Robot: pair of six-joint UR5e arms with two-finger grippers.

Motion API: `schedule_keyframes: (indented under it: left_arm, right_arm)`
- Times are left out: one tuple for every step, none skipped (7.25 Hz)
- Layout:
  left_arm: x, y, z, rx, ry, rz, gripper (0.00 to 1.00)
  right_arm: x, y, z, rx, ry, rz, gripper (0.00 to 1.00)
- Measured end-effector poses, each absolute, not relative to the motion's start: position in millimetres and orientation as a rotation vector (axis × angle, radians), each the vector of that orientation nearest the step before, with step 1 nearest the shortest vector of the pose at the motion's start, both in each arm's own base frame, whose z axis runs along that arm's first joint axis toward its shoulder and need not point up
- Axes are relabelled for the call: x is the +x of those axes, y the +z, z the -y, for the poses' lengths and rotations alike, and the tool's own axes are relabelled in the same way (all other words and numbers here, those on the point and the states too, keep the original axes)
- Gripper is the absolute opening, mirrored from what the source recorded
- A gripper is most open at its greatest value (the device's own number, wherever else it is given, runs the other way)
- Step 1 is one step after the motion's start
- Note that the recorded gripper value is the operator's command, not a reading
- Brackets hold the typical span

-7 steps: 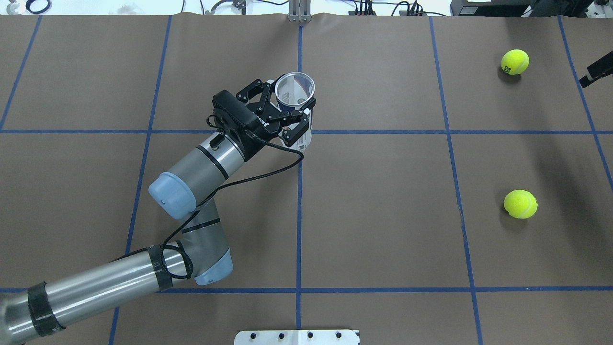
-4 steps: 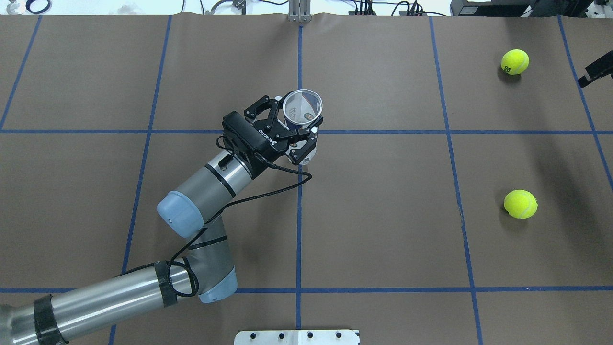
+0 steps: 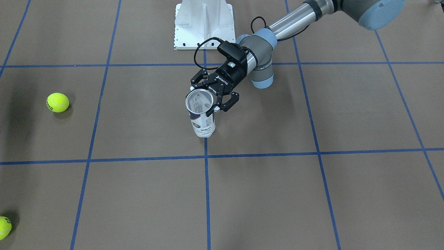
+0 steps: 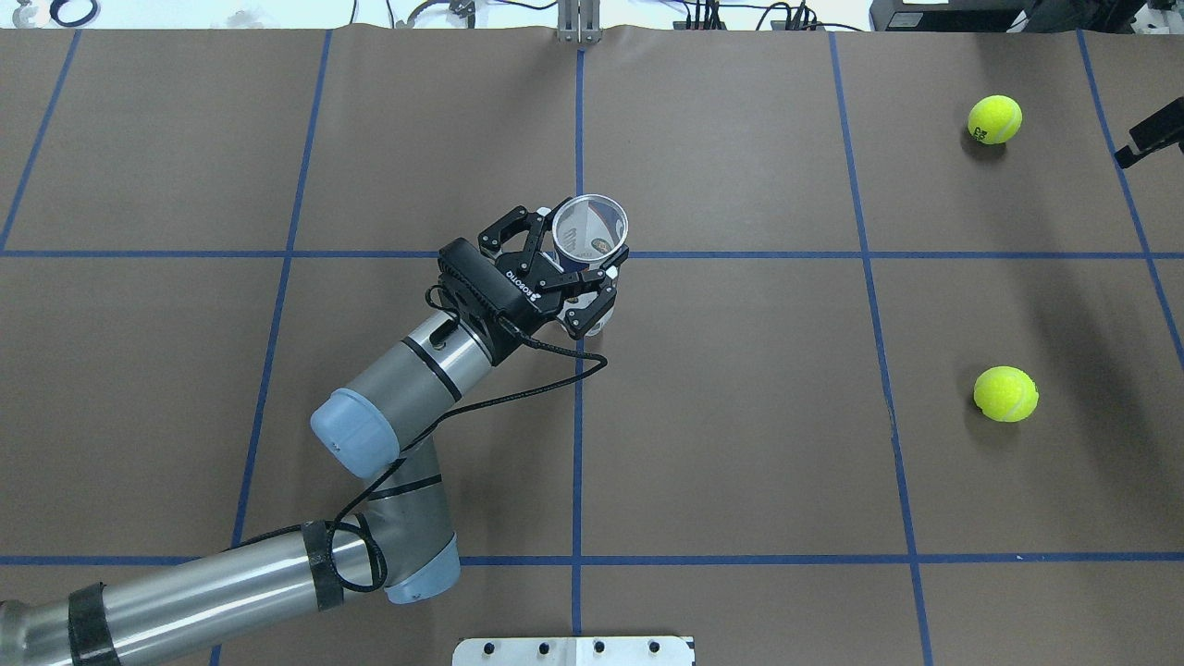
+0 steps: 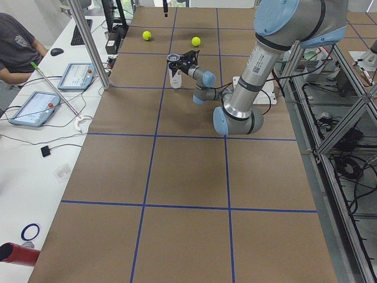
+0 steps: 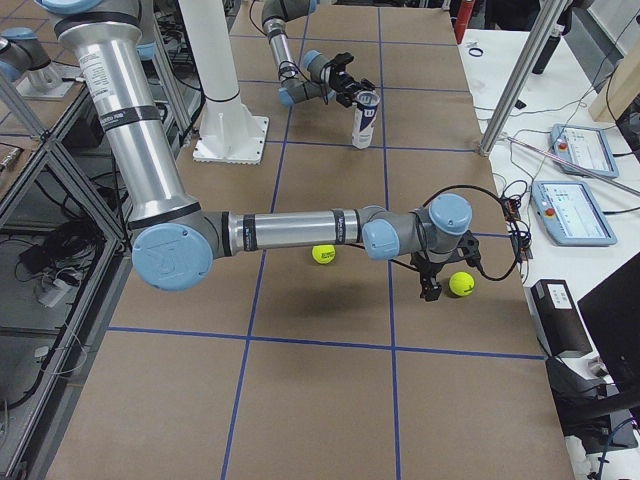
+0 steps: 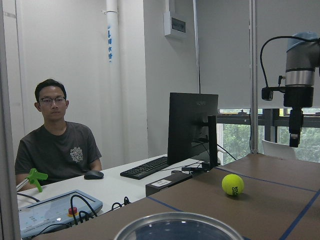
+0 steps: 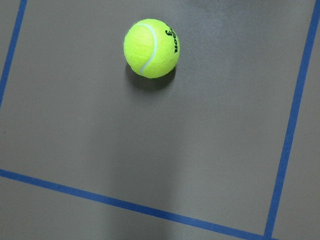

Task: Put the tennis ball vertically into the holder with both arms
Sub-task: 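Lift the can with the left gripper and turn it upright, opening up, then hold the can upright with the left gripper while the right gripper reaches the nearer ball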

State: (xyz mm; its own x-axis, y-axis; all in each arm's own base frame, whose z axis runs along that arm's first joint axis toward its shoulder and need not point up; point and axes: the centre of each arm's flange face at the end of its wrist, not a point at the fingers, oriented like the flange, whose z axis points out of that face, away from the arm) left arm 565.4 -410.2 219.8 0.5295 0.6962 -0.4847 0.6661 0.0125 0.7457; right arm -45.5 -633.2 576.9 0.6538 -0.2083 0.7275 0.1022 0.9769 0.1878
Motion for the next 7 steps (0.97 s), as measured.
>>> schedule_keyframes:
  left_arm:
    - [567.6, 220.8, 407.0, 1.68, 0.037, -1.166, 0.78]
    - [569.1, 221.8, 404.6, 1.677, 0.04, -1.169, 0.81]
    - [570.5, 222.2, 402.3, 1.674, 0.042, -1.173, 0.82]
    - [571.7, 223.0, 400.6, 1.672, 0.044, -1.175, 0.83]
    - [572.3, 223.6, 400.0, 1.67, 0.045, -1.176, 0.83]
    - [572.5, 224.3, 399.7, 1.669, 0.046, -1.176, 0.83]
    - [572.7, 224.8, 399.4, 1.668, 0.047, -1.177, 0.84]
  right_arm:
    - [-45.5, 576.6, 633.2, 0.135, -0.177, 0.84, 1.0]
    - [-45.5, 576.4, 633.2, 0.135, -0.177, 0.841, 0.99]
    - [-45.5, 576.5, 633.1, 0.135, -0.177, 0.841, 1.0]
    - [-45.5, 577.0, 632.8, 0.134, -0.177, 0.841, 0.99]
    - [-45.5, 577.2, 632.7, 0.134, -0.177, 0.841, 1.0]
    - [-45.5, 577.1, 632.7, 0.134, -0.177, 0.841, 1.0]
    - [-45.9, 576.7, 632.9, 0.134, -0.177, 0.841, 1.0]
